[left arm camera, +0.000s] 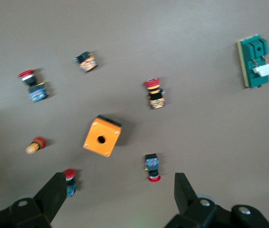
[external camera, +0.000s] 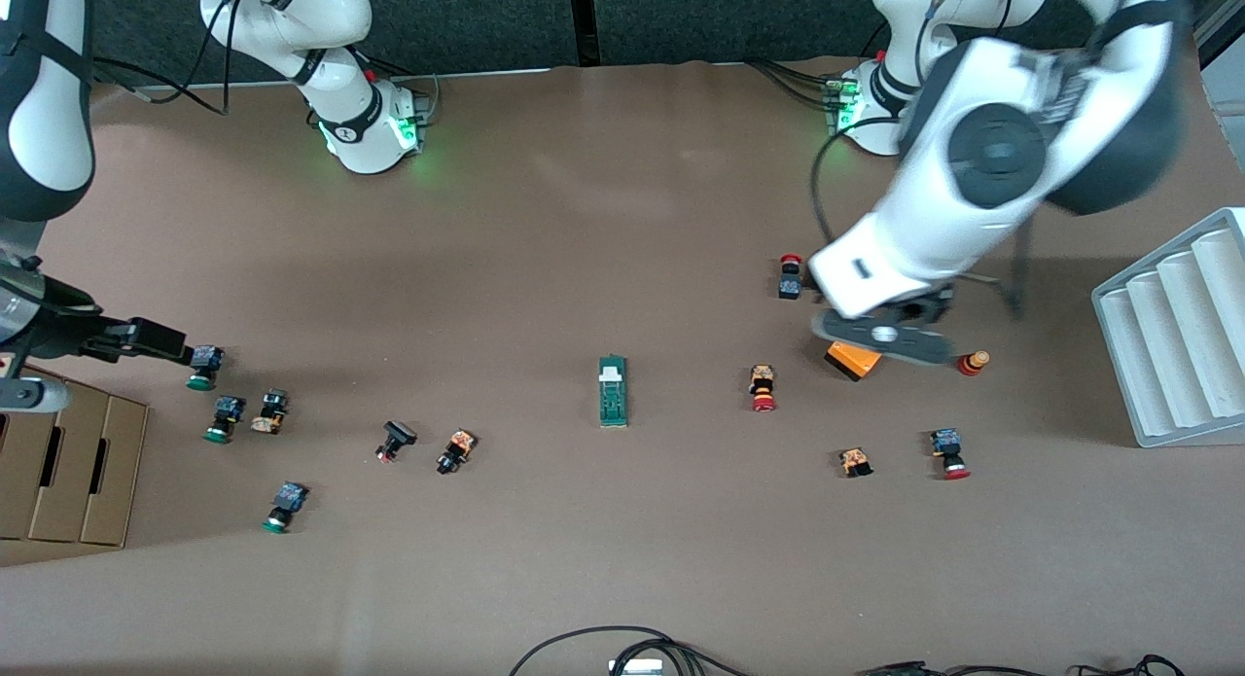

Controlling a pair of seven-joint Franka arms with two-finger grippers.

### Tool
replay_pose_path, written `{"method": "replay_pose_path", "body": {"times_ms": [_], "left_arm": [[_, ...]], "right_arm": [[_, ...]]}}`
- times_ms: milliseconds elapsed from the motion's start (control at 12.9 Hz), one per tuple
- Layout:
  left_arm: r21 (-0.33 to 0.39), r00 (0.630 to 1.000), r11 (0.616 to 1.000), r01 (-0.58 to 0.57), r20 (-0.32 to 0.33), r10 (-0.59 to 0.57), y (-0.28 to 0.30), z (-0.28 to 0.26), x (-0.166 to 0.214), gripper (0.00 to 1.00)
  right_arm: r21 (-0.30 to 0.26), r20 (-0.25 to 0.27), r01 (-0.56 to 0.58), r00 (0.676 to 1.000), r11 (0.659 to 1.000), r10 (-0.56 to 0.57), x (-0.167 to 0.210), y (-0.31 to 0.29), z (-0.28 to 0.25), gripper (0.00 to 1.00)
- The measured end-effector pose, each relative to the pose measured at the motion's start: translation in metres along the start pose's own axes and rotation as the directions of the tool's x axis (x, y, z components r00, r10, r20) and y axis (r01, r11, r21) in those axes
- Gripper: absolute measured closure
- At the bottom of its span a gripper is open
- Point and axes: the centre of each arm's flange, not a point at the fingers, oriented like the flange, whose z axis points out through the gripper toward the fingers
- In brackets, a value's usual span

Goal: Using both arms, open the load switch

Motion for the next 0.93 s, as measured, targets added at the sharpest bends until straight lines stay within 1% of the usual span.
{"method": "replay_pose_path", "body": {"times_ms": [232, 387, 697, 930], "left_arm": [[-0.017, 0.994, 0.994, 0.106, -0.023, -0.106, -0.067, -0.018, 0.001, 0.0], [-0.027, 0.987, 0.987, 0.158, -0.031, -0.159, -0.103, -0.024, -0.002, 0.0], [-0.026, 0.982, 0.982, 0.187, -0.032, -0.188, -0.117, -0.034, -0.011, 0.0], [-0.035, 0.973, 0.973, 0.228, -0.029, -0.229, -0.145, -0.035, -0.02, 0.0]], "right_arm": [[0.0, -0.005, 0.011, 1.0, 1.0, -0.011, -0.002, -0.007, -0.004, 0.0], [0.001, -0.016, -0.005, 1.0, 1.0, 0.005, -0.002, 0.003, -0.009, 0.0], [0.007, -0.03, -0.036, 0.999, 0.999, 0.037, -0.004, 0.021, -0.017, 0.0], [0.009, -0.053, -0.036, 0.998, 0.999, 0.037, -0.011, 0.022, -0.032, 0.0]]}}
